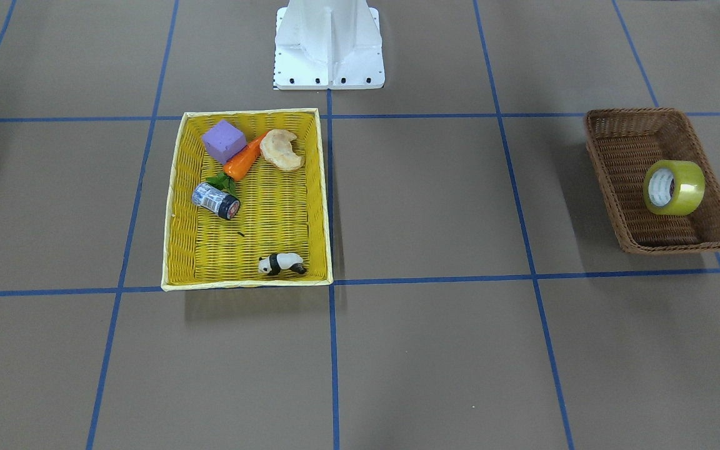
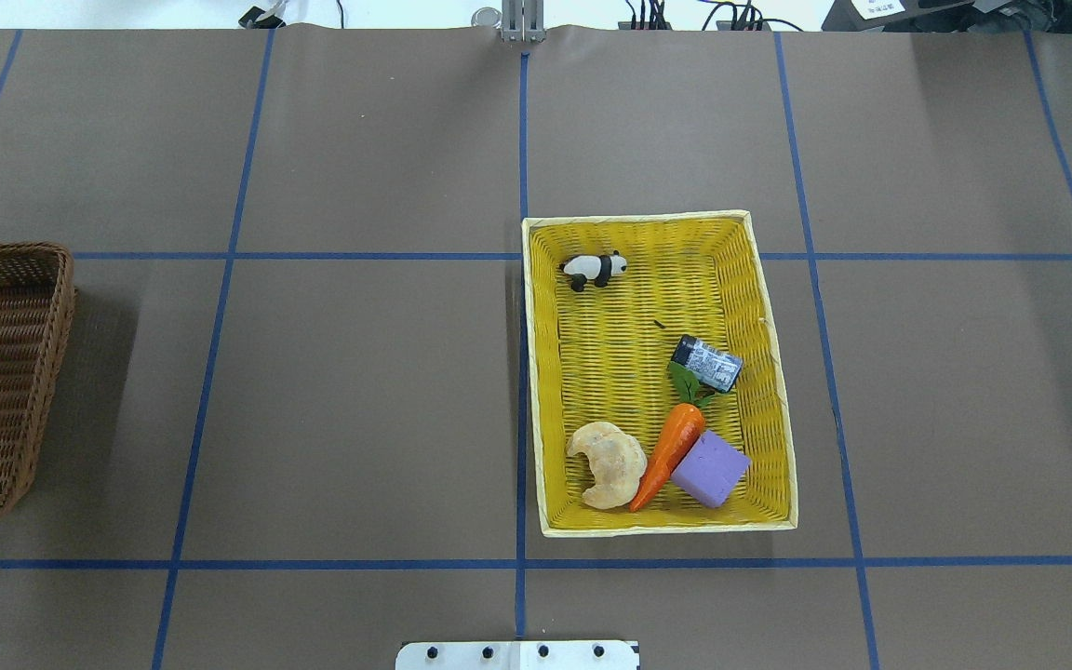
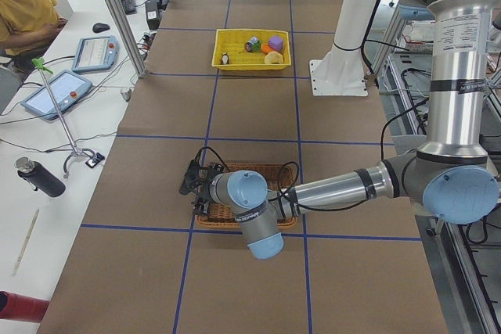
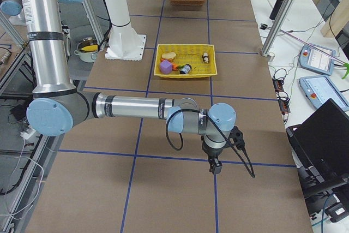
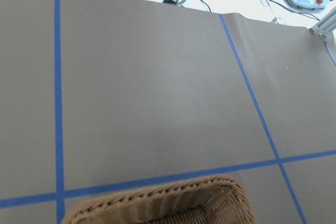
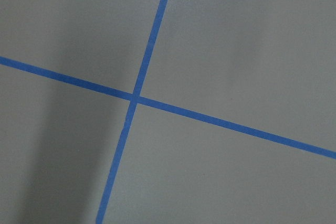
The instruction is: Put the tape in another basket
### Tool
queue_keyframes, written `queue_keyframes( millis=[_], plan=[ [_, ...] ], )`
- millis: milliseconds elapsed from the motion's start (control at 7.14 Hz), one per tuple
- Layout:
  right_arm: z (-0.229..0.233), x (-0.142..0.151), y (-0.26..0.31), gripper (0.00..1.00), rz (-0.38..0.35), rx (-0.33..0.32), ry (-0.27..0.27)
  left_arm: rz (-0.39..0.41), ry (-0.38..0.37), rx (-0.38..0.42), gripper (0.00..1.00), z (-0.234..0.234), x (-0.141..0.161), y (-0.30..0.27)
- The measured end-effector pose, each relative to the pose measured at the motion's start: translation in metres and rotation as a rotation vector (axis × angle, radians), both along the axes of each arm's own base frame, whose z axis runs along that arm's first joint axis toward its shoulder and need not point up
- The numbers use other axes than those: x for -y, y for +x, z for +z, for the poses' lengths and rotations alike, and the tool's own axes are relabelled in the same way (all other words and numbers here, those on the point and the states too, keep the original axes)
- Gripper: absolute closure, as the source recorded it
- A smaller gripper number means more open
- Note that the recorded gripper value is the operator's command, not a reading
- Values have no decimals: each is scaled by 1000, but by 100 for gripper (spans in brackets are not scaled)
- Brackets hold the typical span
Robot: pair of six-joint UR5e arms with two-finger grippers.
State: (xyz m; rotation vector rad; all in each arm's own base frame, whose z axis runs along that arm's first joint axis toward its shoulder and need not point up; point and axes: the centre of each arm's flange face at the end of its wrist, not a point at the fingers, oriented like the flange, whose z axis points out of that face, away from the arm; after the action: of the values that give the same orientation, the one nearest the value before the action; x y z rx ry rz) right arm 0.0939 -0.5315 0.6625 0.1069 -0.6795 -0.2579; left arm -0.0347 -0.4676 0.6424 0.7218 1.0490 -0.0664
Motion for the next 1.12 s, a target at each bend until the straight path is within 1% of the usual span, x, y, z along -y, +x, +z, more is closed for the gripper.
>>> queue_keyframes(
  millis=[140,280,420,561,701,841,981,1121],
  plan=[
    [1,0,0,0,1,0,-3,-20,43,75,1,4,4,-4],
    [3,-1,0,0,2,0,-7,-17,72,158,2,10,9,-10],
    [4,-2,0,0,3,-1,-12,-14,104,272,2,18,15,-22],
    [6,-3,0,0,4,0,-16,-7,126,386,2,27,20,-32],
    [8,-5,0,0,4,0,-19,3,127,462,2,35,22,-42],
    [9,-6,0,0,4,1,-20,2,104,498,1,41,22,-54],
    [9,-6,0,0,4,1,-21,-3,64,506,2,44,24,-68],
    [10,-7,0,0,4,1,-22,3,12,494,1,48,27,-76]
  ],
)
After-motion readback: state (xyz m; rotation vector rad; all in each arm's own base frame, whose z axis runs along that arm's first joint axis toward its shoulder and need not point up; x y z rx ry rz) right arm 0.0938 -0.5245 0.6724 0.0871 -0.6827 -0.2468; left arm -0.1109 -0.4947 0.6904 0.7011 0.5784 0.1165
